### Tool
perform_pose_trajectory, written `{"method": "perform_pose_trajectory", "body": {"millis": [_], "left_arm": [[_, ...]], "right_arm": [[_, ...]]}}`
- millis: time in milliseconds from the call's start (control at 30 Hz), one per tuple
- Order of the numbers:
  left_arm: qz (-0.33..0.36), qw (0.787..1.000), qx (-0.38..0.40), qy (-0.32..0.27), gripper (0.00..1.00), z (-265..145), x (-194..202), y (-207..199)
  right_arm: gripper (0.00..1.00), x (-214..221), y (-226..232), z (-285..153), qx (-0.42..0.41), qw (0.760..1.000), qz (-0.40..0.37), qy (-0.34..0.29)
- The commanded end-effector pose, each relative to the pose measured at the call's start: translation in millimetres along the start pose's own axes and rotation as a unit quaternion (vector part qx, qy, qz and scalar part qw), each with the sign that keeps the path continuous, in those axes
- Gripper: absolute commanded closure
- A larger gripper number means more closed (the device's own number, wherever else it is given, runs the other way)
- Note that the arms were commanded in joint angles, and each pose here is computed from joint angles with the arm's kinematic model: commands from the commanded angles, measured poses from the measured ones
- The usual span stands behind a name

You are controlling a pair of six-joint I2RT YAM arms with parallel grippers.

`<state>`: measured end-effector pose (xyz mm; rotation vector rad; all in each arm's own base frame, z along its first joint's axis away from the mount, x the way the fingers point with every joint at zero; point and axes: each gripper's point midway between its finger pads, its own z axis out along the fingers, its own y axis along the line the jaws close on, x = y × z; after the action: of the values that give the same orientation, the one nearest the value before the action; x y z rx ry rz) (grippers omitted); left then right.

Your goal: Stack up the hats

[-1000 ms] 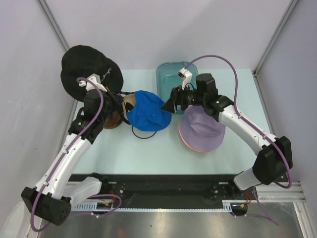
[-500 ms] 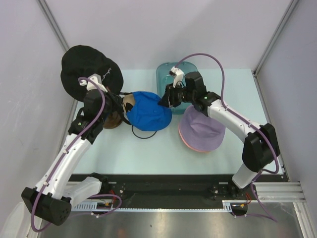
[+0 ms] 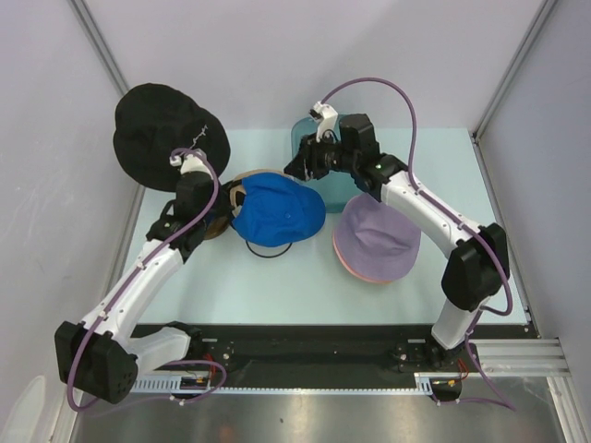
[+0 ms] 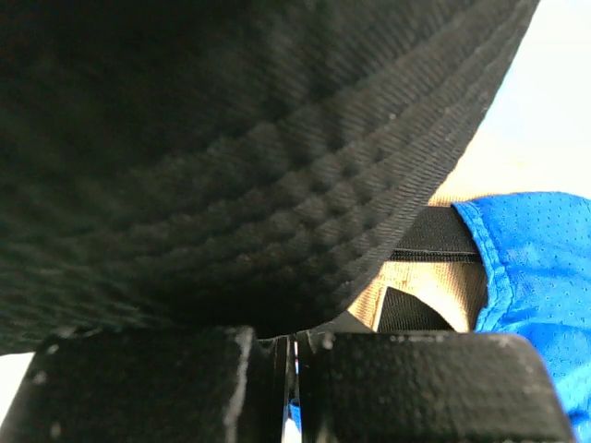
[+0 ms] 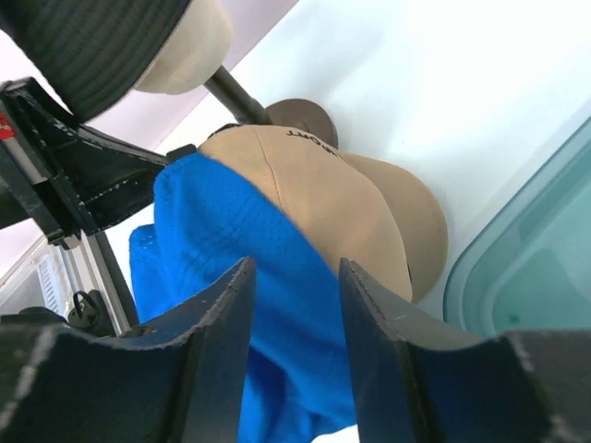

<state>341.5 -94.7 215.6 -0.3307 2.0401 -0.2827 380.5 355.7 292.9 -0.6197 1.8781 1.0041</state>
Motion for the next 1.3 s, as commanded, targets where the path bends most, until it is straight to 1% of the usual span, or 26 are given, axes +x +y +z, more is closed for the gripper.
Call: {"method": "perform_pose_trajectory", "body": {"millis": [0, 100, 333, 467, 567, 767, 867, 967, 1000, 1067, 1100, 1133, 1167, 1267], "left_arm": [[0.004, 0.999, 0.018, -0.029, 1.0, 3, -22, -11], [0.006, 0.999, 0.019, -0.032, 1.0, 1, -24, -11], [0.007, 0.999, 0.025, -0.03, 1.0, 1, -25, -14], [0.014, 0.999, 0.026, -0.026, 1.0, 4, -25, -16], [0.019, 0.999, 0.026, -0.026, 1.0, 4, -27, -16], [0.025, 0.999, 0.026, -0.027, 1.0, 4, -29, -16], [0.027, 0.999, 0.026, -0.029, 1.0, 4, -30, -17], [0.028, 0.999, 0.024, -0.03, 1.0, 4, -31, -16], [0.028, 0.999, 0.023, -0.03, 1.0, 4, -31, -15], [0.029, 0.999, 0.022, -0.032, 1.0, 3, -33, -15], [0.029, 0.999, 0.022, -0.034, 0.99, 3, -34, -15], [0.03, 0.999, 0.021, -0.038, 1.0, 3, -36, -14], [0.031, 0.999, 0.018, -0.041, 1.0, 3, -38, -13], [0.03, 0.998, 0.013, -0.055, 1.0, 1, -45, -11]], "right_arm": [[0.52, -6, 7, 7, -0.018, 1.0, -0.01, 0.004], [0.46, -8, 17, -4, -0.04, 0.999, -0.02, 0.002], [0.35, 0, 30, -32, -0.049, 0.998, -0.04, -0.002], [0.35, 7, 32, -28, -0.059, 0.997, -0.038, 0.009], [0.35, 3, 36, -25, -0.065, 0.997, -0.041, 0.005], [0.37, 11, 38, -10, -0.084, 0.996, -0.038, 0.021], [0.4, 12, 43, -5, -0.096, 0.994, -0.04, 0.027], [0.48, 15, 40, -1, -0.094, 0.994, -0.038, 0.035], [0.58, 15, 39, 0, -0.091, 0.994, -0.037, 0.038], [0.72, 9, 39, -2, -0.083, 0.995, -0.04, 0.029], [0.89, 5, 39, -3, -0.079, 0.996, -0.042, 0.024], [0.95, -1, 39, -5, -0.075, 0.996, -0.043, 0.018], [1.0, -5, 40, -7, -0.074, 0.996, -0.046, 0.016], [1.0, -17, 46, -9, -0.074, 0.996, -0.053, 0.01]]}}
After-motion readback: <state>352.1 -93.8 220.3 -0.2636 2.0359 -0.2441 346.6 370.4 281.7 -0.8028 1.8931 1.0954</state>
